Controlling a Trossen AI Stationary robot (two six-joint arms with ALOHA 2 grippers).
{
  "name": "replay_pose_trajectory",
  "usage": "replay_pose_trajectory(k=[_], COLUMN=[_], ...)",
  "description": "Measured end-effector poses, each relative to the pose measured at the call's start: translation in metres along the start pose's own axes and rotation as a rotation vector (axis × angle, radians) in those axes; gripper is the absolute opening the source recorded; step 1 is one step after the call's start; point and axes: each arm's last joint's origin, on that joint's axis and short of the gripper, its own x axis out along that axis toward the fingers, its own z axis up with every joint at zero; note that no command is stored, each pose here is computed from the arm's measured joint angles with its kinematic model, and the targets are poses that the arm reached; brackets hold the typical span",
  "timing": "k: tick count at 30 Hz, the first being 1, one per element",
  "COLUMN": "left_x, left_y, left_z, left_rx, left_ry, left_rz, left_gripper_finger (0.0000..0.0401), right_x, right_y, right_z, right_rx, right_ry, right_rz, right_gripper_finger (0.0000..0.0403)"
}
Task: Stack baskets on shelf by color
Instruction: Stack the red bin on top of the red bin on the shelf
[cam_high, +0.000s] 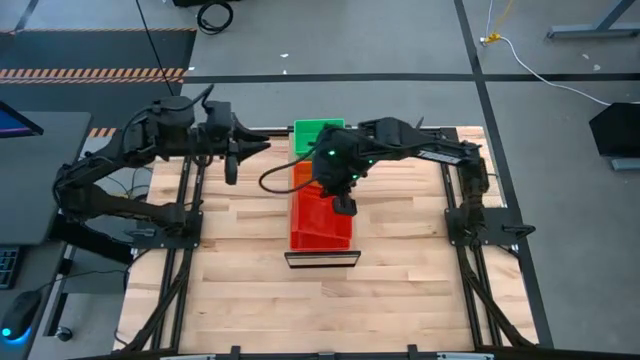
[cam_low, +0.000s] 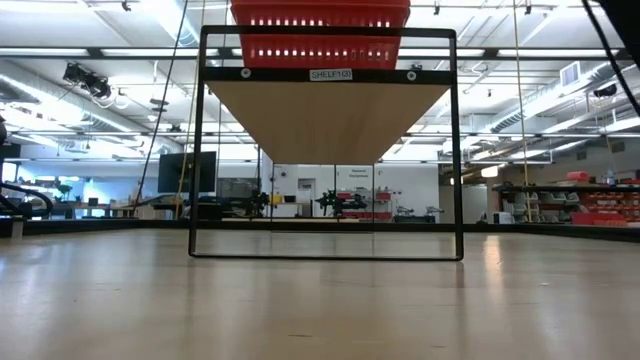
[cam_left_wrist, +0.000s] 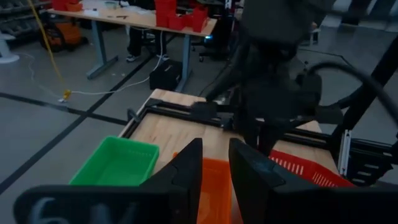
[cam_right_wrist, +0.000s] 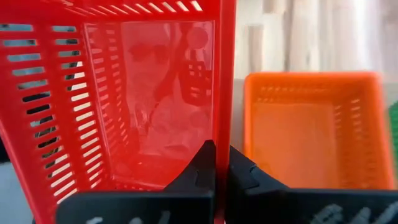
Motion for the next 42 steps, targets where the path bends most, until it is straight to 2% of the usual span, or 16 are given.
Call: replay_pose_trajectory(k=[10, 42], left_x=[-0.005, -0.005], left_y=[0.0, 0.0], left_z=[-0.003, -0.003], left_rx=[0.008, -0.002], left_ry=[0.027, 0.027], left_rz=[0.005, 0.003], left_gripper_finger=[0.0084, 0.0082], right_x=[0.021, 0.034], right_y=[-0.003, -0.003], right_z=[-0.002, -0.008], right_rx=[0.014, 0.005], right_ry=[0.104, 0.152], right_rz=[0.049, 0.052], right_gripper_finger=[0.0006, 0.0008])
